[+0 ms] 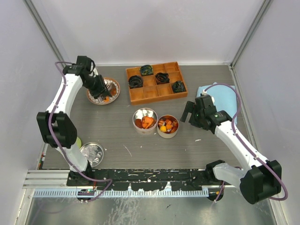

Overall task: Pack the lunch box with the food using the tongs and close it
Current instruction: Place the fake food in the packing box.

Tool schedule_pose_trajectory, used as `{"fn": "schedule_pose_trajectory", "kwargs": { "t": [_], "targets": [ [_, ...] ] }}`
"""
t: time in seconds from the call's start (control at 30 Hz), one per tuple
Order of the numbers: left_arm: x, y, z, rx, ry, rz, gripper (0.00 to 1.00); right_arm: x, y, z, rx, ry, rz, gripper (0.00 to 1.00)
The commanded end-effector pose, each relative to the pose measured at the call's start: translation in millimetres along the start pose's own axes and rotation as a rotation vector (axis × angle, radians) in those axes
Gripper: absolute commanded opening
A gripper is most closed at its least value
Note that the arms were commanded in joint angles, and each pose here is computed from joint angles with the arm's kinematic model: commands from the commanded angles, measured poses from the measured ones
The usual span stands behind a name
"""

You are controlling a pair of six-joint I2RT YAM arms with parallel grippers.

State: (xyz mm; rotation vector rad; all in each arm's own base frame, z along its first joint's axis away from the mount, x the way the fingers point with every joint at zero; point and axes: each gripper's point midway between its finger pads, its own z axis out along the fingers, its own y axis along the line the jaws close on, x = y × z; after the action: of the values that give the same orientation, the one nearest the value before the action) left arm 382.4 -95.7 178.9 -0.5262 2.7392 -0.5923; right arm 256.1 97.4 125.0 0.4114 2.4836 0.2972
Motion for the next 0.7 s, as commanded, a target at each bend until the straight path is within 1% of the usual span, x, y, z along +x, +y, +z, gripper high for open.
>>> {"fn": "schedule_pose_trajectory", "kwargs": {
  "t": [0.0,0.2,0.33,0.47,0.67],
  "targets": [
    [46,-44,-45,0.118,-0.005,0.202,0.28,-18,13,-6,-0.041,-0.05,0.01,1.0],
    [132,-71,-44,0.173,0.151,0.39,0.28,-17,15,-5,-0.054,-0.045,0.018,1.0],
    [171,-72,-35,0.141,0.226,0.487,0.29,-17,17,-6,-0.065,-0.046,0.023,1.0],
    [186,-61,-29,0.058,0.262,0.561,0.28,-16,18,-5,-0.068,-0.041,0.025,1.0],
    [189,-50,-22,-0.042,0.261,0.653,0.3,-16,16,-5,-0.063,-0.042,0.025,1.0]
  ]
}}
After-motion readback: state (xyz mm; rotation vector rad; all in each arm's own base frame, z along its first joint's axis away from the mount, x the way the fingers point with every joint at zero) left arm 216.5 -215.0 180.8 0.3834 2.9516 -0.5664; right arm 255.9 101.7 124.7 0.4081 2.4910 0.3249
